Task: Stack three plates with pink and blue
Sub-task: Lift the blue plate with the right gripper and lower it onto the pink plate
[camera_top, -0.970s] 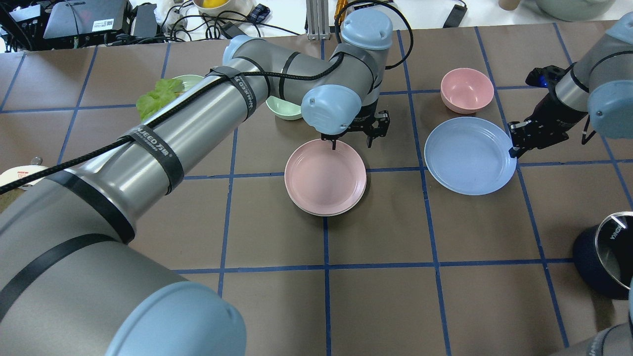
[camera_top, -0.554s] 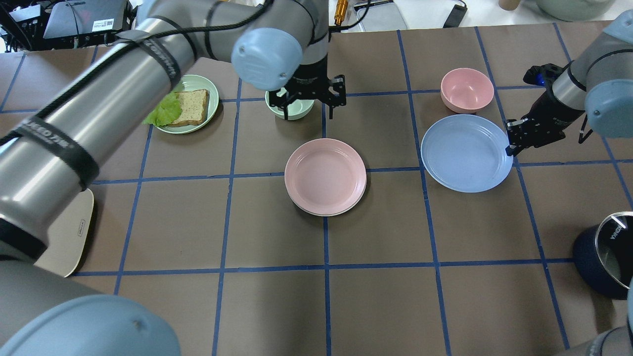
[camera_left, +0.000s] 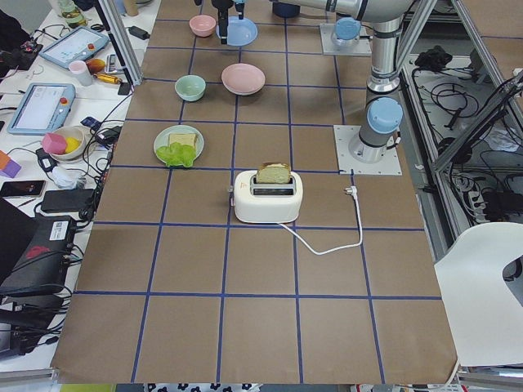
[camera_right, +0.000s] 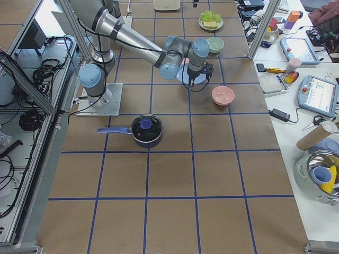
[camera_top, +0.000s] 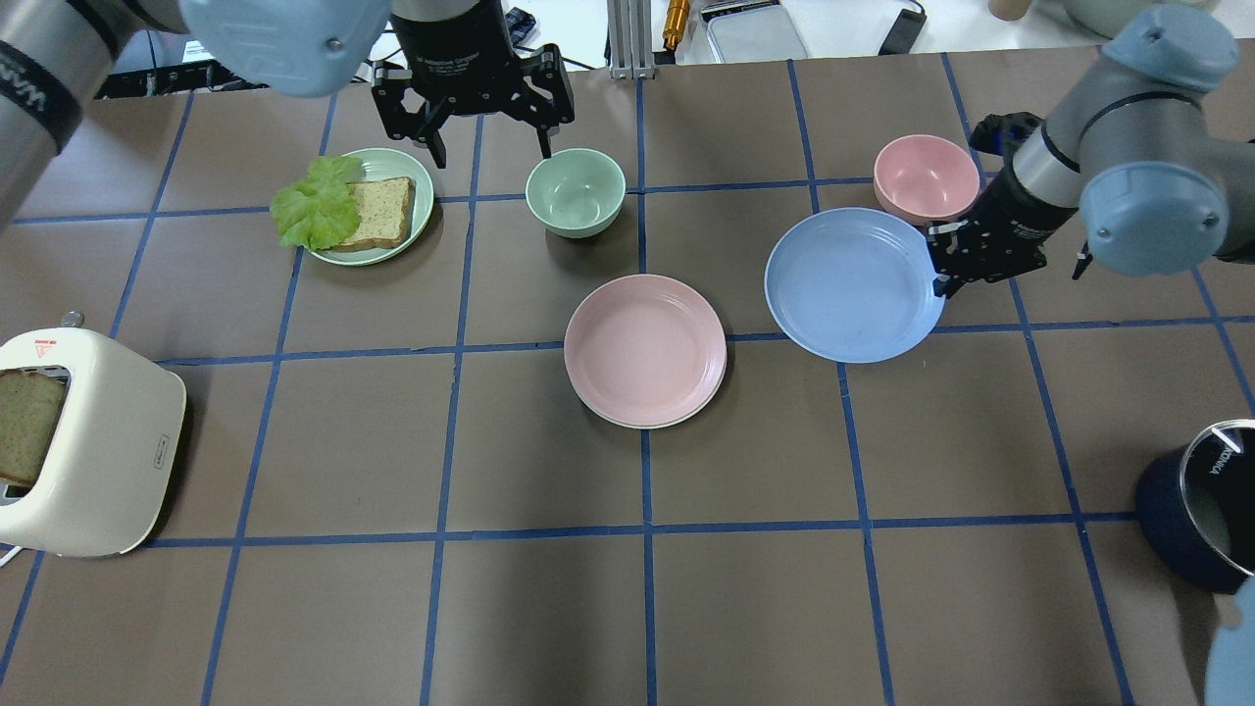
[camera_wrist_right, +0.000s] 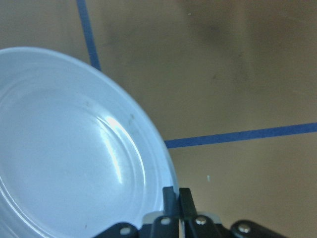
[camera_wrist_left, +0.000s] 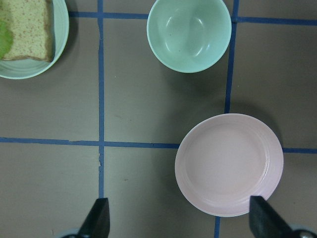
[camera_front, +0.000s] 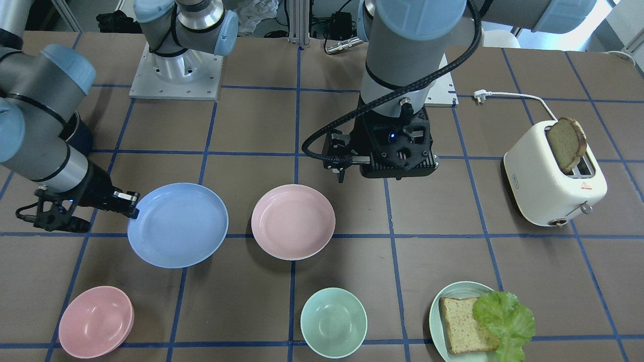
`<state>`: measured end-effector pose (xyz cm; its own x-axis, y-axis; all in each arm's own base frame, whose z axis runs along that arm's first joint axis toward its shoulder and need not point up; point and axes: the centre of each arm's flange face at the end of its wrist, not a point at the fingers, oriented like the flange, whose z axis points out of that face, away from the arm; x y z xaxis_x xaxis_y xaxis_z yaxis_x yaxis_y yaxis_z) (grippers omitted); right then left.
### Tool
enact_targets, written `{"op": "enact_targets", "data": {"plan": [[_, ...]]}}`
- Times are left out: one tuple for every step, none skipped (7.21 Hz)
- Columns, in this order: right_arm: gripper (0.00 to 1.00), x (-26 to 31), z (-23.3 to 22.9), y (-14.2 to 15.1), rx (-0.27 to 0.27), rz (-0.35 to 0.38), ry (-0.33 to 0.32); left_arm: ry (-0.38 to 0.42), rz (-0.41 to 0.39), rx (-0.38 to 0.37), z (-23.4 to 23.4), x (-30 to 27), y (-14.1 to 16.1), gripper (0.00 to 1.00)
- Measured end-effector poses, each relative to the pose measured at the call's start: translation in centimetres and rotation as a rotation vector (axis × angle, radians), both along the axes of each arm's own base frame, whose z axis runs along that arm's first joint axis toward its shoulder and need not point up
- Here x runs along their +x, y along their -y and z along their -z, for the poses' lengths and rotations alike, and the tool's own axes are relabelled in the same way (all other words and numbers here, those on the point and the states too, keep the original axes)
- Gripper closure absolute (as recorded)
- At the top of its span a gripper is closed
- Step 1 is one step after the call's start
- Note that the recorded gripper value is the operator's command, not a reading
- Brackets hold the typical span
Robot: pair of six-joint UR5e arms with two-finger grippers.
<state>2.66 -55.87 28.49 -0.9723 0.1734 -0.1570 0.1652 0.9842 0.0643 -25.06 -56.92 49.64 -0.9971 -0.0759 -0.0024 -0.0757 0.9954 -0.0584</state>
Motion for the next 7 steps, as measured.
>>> {"op": "enact_targets", "data": {"plan": [[1.0,3.9,-0.2,-0.3,0.006,0.037,-0.007,-0.001,-0.018,-0.001,-0.8,1.3,-0.7,0.0],[1.0,7.8,-0.4,-0.7,0.005,0.071,-0.012,-0.002,-0.032,0.004,-1.3,2.8,-1.5,0.0],[1.0,11.5,-0.7,-1.2,-0.01,0.112,-0.014,-0.003,-0.038,0.009,-1.7,4.4,-2.4,0.0],[1.0,14.9,-0.8,-1.9,-0.019,0.143,-0.012,-0.004,-0.04,0.019,-1.7,5.6,-3.3,0.0],[1.0,17.6,-0.6,-2.8,-0.014,0.16,-0.009,-0.004,-0.038,0.026,-1.4,6.4,-4.2,0.0],[1.0,19.1,-0.1,-3.7,0.002,0.173,-0.007,-0.005,-0.038,0.027,-1.4,6.8,-4.6,0.0],[1.0,19.8,0.7,-4.4,0.016,0.183,-0.007,-0.007,-0.038,0.026,-1.5,7.0,-4.9,0.0]]}}
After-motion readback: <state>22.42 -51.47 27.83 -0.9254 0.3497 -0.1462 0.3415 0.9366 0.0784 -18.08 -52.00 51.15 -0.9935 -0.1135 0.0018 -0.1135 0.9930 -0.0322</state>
